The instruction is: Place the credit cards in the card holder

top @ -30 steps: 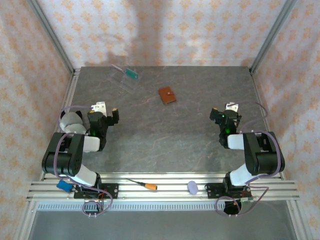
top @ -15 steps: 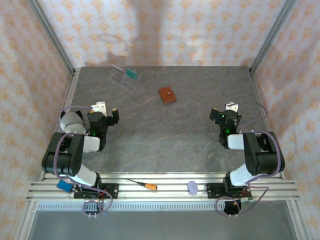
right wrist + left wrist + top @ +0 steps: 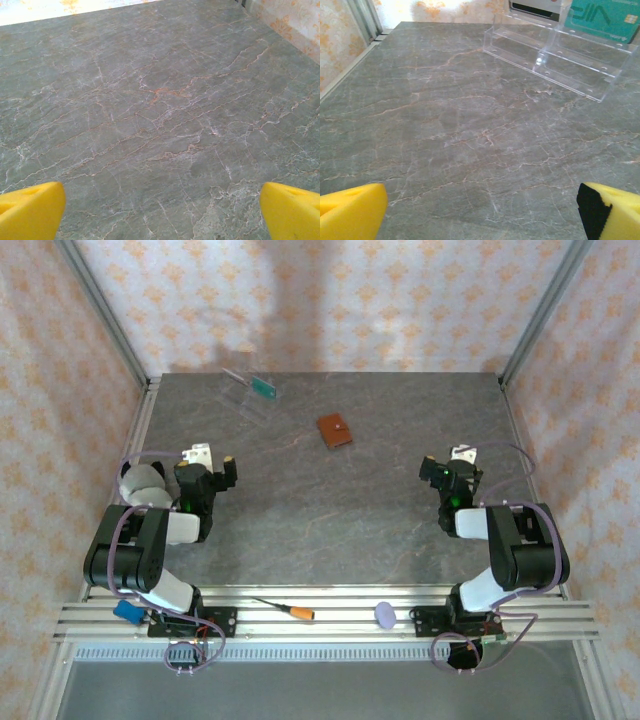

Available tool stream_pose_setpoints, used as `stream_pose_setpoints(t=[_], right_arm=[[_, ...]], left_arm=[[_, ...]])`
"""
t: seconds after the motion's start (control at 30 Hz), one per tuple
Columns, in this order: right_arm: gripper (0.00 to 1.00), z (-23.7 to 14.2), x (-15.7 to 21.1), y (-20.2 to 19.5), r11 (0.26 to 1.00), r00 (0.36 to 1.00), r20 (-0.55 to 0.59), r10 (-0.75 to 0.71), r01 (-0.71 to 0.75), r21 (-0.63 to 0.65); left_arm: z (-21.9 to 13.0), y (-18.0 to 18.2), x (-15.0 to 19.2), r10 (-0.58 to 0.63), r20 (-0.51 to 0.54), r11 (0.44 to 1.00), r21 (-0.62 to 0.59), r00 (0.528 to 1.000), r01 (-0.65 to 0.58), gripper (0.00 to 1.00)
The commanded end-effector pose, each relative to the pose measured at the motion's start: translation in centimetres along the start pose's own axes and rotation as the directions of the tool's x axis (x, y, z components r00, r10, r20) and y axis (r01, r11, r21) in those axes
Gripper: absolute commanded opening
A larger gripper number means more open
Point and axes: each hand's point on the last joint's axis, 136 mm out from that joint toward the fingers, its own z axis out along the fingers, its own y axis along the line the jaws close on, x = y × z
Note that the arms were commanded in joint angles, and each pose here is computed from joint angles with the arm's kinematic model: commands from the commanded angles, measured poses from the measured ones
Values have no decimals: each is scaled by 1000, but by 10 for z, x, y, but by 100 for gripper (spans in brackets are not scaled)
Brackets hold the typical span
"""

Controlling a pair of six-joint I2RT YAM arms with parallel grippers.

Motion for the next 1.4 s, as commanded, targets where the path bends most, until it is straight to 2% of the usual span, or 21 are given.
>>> stream_pose_setpoints(t=[0.0, 0.17, 0.3, 0.37, 0.4, 0.47, 0.57, 0.63, 0.7, 0.77, 0.83, 0.9, 1.0, 1.03, 1.1, 1.17, 1.2, 1.27, 1.37], right_arm=[[99, 1, -9, 0, 1000, 1000, 22, 6, -6, 4], [99, -3, -12, -5, 999, 999, 43, 18, -19, 26], [99, -18, -29, -10, 998, 996, 79, 39, -43, 46], [99, -27, -40, -15, 995, 997, 38, 68, -71, 77], [99, -33, -46, -11, 995, 996, 32, 81, -82, 56], [99, -52, -63, -2, 993, 991, 62, 117, -115, -22], [99, -78, -82, 4, 972, 972, 67, 226, -221, -85], [99, -89, -86, -4, 945, 945, 17, 325, -325, -35], [99, -100, -84, -21, 912, 914, -36, 405, -400, 94], [99, -112, -82, -51, 841, 875, -3, 484, -464, 280], [99, -119, -87, -58, 833, 881, 1, 474, -449, 323], [99, -118, -95, -51, 847, 883, -6, 469, -447, 287], [100, -107, -96, -20, 880, 878, -99, 468, -452, 148], [99, -102, -95, -9, 883, 873, -130, 469, -460, 99], [95, -93, -88, 12, 878, 858, -198, 474, -478, 31], [93, -86, -80, 34, 889, 861, -258, 439, -458, -15], [93, -84, -77, 44, 901, 870, -277, 407, -433, -37], [92, -82, -72, 67, 917, 883, -314, 349, -391, -83], [91, -80, -63, 101, 909, 882, -371, 289, -375, -183]], left_arm=[[1, 9, -8, -2, 23, 998, -57, 1000, 3, 100], [1, 9, -9, -3, 24, 998, -56, 1000, 5, 100], [2, 8, -11, -2, 25, 999, -53, 1000, 3, 100], [-3, -1, -17, 22, 27, 1000, -1, 999, -22, 100], [-9, -5, -20, 39, 34, 999, 6, 999, -40, 100], [-21, -1, -32, 54, 38, 997, -60, 998, -51, 100], [-37, -16, -43, 37, -9, 999, 0, 999, -37, 99], [-52, -31, -49, 76, -48, 995, 65, 996, -73, 99], [-65, -26, -60, 21, -75, 999, 49, 997, -18, 99], [-79, -28, -75, -30, -67, 997, 76, 997, 35, 99], [-91, -38, -92, -50, -55, 987, 148, 997, 57, 99], [-103, -46, -108, -93, -51, 974, 204, 994, 101, 99], [-115, -58, -127, -154, -53, 945, 282, 987, 163, 99], [-116, -57, -128, -178, -66, 944, 271, 982, 189, 99], [-111, -35, -116, -287, -118, 946, 124, 951, 301, 99], [-108, -13, -100, -408, -140, 912, -22, 902, 409, 99], [-106, -12, -96, -439, -150, 897, -22, 886, 441, 99], [-103, -22, -94, -461, -194, 876, 53, 866, 479, 99], [-98, -35, -86, -493, -252, 844, 94, 833, 528, 99]])
